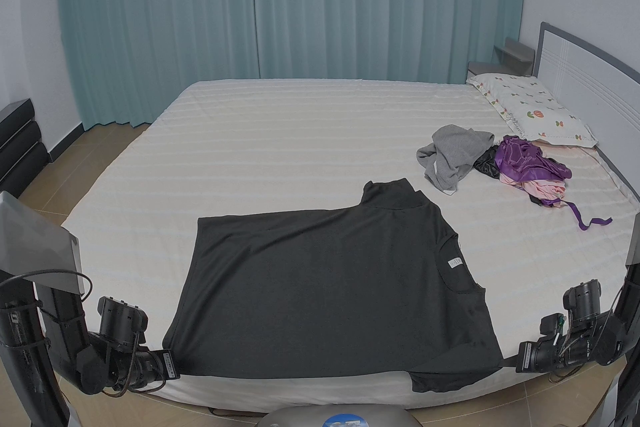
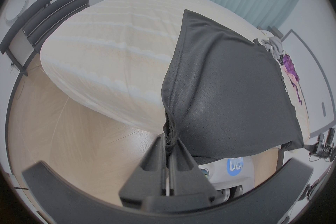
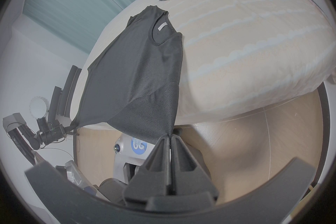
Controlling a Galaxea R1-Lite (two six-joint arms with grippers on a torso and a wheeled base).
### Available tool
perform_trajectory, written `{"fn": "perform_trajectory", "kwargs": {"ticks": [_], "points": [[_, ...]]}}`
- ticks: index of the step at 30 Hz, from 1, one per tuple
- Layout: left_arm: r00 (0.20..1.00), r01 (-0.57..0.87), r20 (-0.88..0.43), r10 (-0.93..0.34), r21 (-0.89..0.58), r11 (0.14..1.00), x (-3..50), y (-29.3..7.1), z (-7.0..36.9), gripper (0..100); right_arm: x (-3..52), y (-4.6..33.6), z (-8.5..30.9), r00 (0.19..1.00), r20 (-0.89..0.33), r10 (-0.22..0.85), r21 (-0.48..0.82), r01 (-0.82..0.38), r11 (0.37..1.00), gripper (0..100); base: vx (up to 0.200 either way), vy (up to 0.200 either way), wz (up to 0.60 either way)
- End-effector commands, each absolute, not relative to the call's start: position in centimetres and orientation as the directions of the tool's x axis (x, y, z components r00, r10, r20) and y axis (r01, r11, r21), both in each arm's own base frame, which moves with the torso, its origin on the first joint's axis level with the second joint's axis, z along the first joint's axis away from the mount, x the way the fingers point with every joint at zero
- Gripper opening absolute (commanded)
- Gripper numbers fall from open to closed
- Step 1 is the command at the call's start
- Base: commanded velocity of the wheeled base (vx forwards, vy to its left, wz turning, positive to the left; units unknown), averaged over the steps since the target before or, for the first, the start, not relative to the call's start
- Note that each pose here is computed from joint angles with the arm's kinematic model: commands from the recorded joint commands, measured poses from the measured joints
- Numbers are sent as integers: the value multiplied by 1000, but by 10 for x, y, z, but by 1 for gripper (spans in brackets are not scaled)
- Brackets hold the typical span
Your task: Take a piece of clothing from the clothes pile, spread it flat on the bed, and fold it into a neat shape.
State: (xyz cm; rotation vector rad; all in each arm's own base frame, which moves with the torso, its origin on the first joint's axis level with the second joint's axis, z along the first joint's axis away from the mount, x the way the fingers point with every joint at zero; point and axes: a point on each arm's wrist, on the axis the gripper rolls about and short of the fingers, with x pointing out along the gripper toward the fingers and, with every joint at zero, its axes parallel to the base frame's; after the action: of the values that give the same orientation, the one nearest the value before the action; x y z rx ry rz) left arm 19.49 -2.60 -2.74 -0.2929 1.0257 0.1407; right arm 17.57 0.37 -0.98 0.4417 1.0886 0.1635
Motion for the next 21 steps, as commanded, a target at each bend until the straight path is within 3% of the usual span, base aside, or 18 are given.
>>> {"fn": "perform_trajectory", "kwargs": {"ticks": [1, 21], "points": [[503, -240, -864, -13, -154, 958, 187, -25, -25, 0, 169, 4, -3, 467, -816, 341, 420, 72, 905, 0, 0, 0, 0], [451, -164, -892, 0, -83, 983, 169, -25, -15, 0, 154, 4, 7, 432, -852, 294, 344, 41, 938, 0, 0, 0, 0]]}}
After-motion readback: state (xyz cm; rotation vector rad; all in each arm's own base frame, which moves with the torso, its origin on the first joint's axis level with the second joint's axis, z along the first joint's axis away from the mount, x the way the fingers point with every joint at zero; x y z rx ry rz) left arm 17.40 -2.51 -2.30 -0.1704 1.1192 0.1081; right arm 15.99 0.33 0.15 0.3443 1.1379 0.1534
